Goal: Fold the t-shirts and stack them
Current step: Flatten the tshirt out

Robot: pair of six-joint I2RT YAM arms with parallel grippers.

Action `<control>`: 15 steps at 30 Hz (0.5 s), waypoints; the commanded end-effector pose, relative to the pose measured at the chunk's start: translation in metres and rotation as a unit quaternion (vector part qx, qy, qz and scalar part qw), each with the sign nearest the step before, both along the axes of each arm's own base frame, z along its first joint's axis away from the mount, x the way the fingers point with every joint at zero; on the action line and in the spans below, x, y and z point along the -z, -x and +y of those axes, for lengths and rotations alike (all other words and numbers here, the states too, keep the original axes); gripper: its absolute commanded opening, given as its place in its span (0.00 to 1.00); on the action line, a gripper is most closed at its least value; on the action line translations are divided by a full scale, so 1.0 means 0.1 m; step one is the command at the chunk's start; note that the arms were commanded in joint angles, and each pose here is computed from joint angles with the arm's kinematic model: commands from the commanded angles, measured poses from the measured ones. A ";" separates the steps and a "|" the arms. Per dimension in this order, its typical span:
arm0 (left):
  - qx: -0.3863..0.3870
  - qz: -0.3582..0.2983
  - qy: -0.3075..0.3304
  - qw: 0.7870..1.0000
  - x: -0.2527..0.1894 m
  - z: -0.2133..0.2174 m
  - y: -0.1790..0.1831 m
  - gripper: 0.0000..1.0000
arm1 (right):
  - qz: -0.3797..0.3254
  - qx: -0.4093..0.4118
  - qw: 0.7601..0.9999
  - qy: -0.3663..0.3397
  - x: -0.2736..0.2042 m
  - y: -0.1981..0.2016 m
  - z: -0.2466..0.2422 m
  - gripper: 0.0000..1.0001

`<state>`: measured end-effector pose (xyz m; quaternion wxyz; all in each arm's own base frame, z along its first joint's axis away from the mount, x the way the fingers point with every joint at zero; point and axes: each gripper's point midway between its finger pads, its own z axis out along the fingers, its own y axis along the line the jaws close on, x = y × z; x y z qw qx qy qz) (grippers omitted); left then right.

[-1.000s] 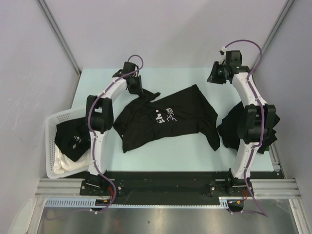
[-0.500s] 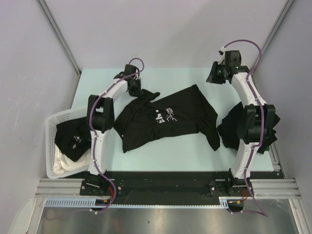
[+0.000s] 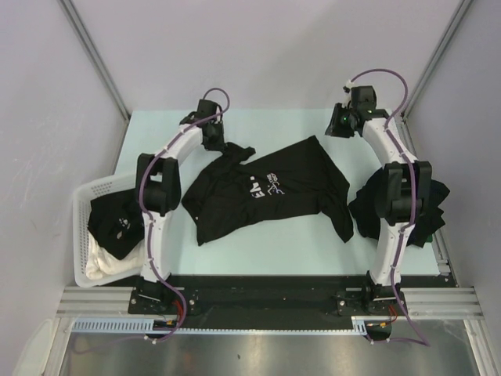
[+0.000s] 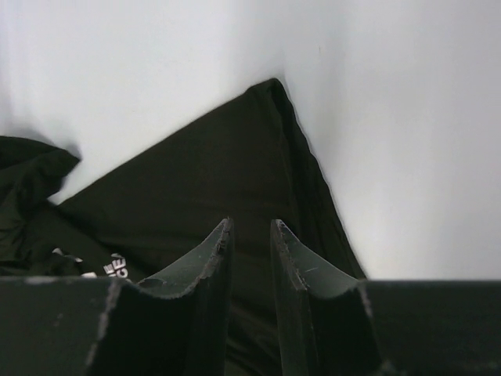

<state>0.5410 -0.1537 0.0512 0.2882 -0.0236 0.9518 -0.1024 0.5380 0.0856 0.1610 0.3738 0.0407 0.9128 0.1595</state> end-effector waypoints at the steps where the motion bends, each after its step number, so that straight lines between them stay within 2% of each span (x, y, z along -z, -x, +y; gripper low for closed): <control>1: -0.005 -0.103 -0.002 0.995 -1.01 0.12 -0.10 0.00 | -0.004 0.002 1.000 -0.003 0.20 -0.21 0.12 0.30; 6: -0.033 -0.144 -0.025 0.989 -1.50 0.41 -0.09 0.00 | 0.006 -0.014 1.000 -0.005 0.45 -0.30 0.34 0.30; 15: -0.061 -0.145 -0.062 0.986 -1.72 0.82 0.03 0.00 | -0.011 -0.029 0.999 -0.013 0.41 -0.41 0.53 0.31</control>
